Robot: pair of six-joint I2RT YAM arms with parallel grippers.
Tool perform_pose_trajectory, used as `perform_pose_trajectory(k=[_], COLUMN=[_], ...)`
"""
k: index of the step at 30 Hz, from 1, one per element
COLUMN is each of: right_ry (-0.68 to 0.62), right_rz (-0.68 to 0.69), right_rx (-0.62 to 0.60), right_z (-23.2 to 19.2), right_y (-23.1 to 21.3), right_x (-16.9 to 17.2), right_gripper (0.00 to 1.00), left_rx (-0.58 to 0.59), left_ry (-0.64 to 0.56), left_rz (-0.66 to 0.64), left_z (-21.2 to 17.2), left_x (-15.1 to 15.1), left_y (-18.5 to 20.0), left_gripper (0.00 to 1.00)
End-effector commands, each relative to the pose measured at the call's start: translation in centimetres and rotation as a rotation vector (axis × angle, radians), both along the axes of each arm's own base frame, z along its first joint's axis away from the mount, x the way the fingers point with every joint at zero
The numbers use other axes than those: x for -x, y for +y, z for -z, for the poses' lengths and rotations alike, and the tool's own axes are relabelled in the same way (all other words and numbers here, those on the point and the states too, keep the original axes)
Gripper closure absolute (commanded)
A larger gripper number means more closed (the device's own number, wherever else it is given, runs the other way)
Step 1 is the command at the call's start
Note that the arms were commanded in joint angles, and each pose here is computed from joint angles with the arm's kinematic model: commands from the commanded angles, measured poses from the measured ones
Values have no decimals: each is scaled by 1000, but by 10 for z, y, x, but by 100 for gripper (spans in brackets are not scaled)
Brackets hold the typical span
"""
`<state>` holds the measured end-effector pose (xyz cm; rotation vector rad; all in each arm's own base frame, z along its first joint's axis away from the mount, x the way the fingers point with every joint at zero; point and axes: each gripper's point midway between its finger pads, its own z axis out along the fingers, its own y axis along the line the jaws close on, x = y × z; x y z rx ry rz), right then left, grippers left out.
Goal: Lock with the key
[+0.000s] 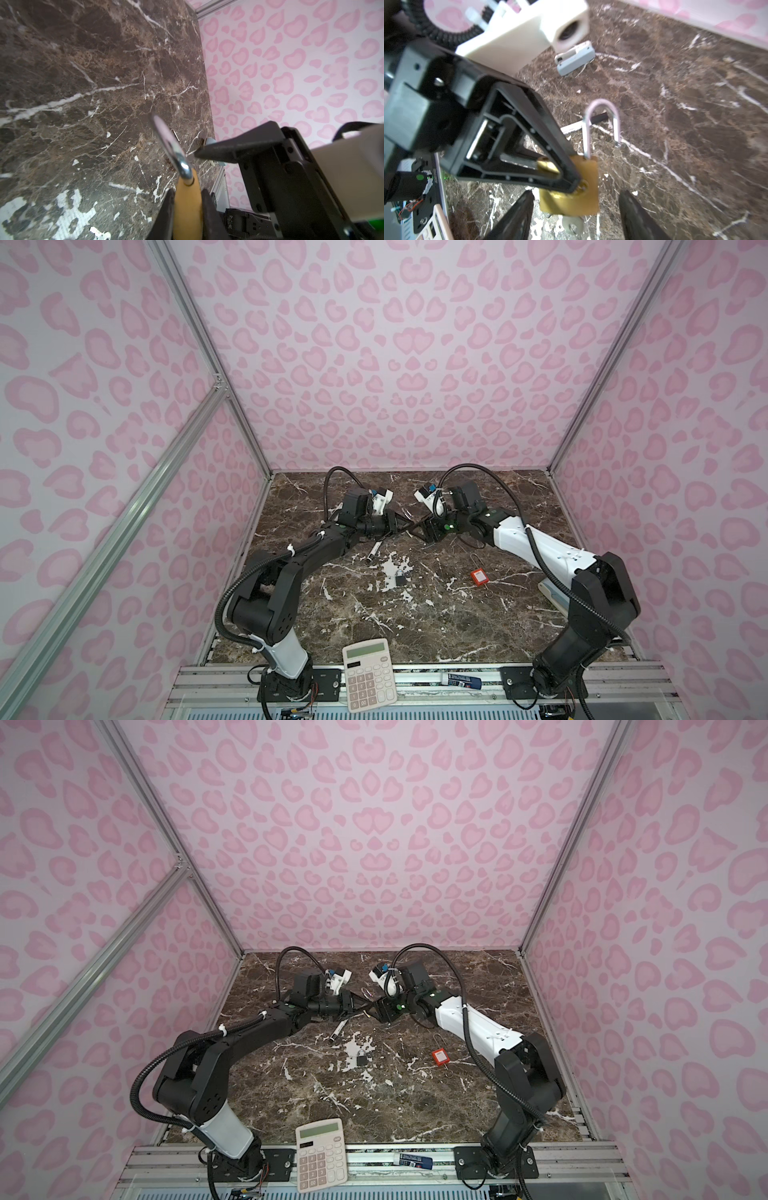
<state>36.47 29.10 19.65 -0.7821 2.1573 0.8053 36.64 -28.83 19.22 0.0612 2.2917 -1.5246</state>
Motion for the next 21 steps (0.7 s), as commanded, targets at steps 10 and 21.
perform_pose_trajectory(k=[10, 21], right_ry=[44, 106], right_rz=[150, 38], right_rx=[-646, -929], right_z=[-136, -188], right_y=[-34, -7], right_x=[-28, -12], right_gripper=[33, 35], left_rx=[412, 667], left_ry=[-508, -629], left_rz=[-217, -243], left_z=[-179, -236], left_x=[-16, 3], left_y=[29, 48], left_gripper=[97, 97])
